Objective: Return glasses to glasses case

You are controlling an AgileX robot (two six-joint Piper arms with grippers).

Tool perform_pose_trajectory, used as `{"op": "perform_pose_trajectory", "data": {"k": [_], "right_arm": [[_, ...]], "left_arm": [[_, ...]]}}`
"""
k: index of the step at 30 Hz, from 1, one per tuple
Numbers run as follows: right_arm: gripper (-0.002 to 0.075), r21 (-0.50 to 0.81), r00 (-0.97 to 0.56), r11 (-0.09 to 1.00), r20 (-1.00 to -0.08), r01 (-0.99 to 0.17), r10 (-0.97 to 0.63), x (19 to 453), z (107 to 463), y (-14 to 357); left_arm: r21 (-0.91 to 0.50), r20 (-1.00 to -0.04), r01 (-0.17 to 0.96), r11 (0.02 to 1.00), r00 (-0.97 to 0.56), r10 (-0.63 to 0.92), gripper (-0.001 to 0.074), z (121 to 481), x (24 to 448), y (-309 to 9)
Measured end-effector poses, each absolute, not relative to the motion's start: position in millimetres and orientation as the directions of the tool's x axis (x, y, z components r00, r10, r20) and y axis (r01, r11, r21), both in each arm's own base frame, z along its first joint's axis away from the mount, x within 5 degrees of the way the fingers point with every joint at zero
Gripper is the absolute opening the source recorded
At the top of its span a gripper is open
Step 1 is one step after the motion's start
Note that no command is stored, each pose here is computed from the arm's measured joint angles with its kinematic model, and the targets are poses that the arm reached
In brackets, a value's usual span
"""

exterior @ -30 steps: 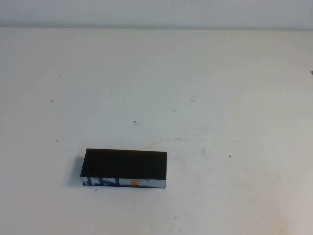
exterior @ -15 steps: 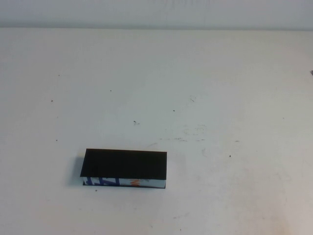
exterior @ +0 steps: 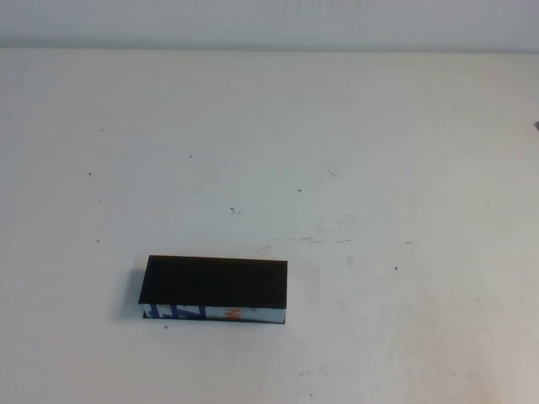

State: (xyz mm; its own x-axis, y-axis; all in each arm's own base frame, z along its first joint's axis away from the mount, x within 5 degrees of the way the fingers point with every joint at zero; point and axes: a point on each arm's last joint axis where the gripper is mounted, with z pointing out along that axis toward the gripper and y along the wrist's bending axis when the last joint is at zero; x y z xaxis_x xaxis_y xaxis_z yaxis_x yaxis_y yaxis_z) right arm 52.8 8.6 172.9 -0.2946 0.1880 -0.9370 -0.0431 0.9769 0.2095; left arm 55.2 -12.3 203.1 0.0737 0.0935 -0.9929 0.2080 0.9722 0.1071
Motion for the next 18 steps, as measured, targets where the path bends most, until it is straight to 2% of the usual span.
{"op": "perform_pose_trajectory", "data": {"k": [5,11,18], "right_arm": [[-0.0013,0.21,-0.295,0.977,-0.937,-0.043,0.188,52.8,172.9,8.6],[-0.0013,0.211,-0.295,0.976,-0.937,-0.043,0.19,52.8,172.9,8.6],[-0.0013,0.211,-0.295,0.976,-0.937,-0.043,0.19,52.8,172.9,8.6]], "left_arm": [[0.103,-0.994,0.198,0.975,-0.025,0.11,-0.0001,194.2,55.4,-11.7],[0.101,-0.96,0.208,0.973,-0.236,0.15,-0.0001,174.7,52.4,-11.5],[0.101,-0.956,0.205,0.974,-0.251,0.152,-0.0001,173.3,52.0,-11.2]]}}
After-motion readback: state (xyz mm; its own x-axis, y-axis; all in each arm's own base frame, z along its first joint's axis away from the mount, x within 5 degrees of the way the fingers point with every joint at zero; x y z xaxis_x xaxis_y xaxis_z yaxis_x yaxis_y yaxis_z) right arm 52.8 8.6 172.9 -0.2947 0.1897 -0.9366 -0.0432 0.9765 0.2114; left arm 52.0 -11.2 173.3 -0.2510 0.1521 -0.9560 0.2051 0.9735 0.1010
